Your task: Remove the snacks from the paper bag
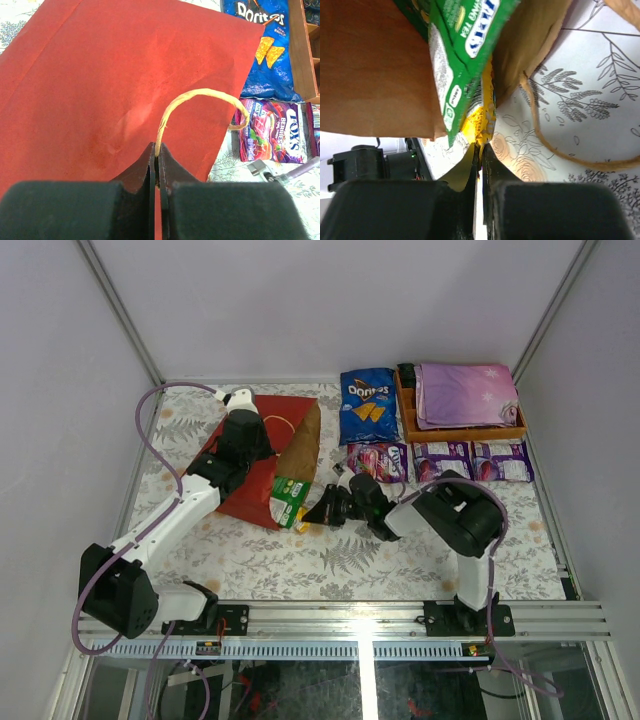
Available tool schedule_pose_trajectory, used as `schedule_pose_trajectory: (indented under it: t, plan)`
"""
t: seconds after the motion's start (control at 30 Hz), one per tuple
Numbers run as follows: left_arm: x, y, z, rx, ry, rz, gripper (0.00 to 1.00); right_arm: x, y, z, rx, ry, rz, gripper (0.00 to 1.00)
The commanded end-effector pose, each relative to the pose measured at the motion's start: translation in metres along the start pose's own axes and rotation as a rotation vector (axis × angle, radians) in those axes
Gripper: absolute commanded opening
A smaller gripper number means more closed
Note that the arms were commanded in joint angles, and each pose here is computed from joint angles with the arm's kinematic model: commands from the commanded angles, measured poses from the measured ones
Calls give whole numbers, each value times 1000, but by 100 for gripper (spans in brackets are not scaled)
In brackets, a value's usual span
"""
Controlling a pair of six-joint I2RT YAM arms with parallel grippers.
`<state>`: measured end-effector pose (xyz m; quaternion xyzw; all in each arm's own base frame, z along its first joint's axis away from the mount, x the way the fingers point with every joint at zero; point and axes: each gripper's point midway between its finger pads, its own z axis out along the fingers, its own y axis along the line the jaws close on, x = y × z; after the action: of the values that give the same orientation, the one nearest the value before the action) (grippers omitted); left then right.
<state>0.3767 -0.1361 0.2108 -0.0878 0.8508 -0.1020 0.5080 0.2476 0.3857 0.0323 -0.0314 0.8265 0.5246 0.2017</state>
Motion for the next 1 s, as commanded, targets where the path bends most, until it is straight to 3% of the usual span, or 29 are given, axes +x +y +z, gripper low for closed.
schedule_pose_trajectory:
  t: [0.0,0.2,0.43,0.77,0.97]
  plan:
    - [-3,9,4,-37,-21,15,0,-14,48,-14,-82,-2,-79,0]
    - [-3,12,5,-55,-22,17,0,-14,75,-45,-25,72,-173,0]
    - [-3,15,5,-70,-25,19,0,-14,59,-99,99,142,-225,0]
    - [-3,14,2,-61,-24,17,0,-64,-15,-184,290,-87,-80,0]
    - [-3,15,1,-62,-23,17,0,-43,-70,-205,413,-197,94,0]
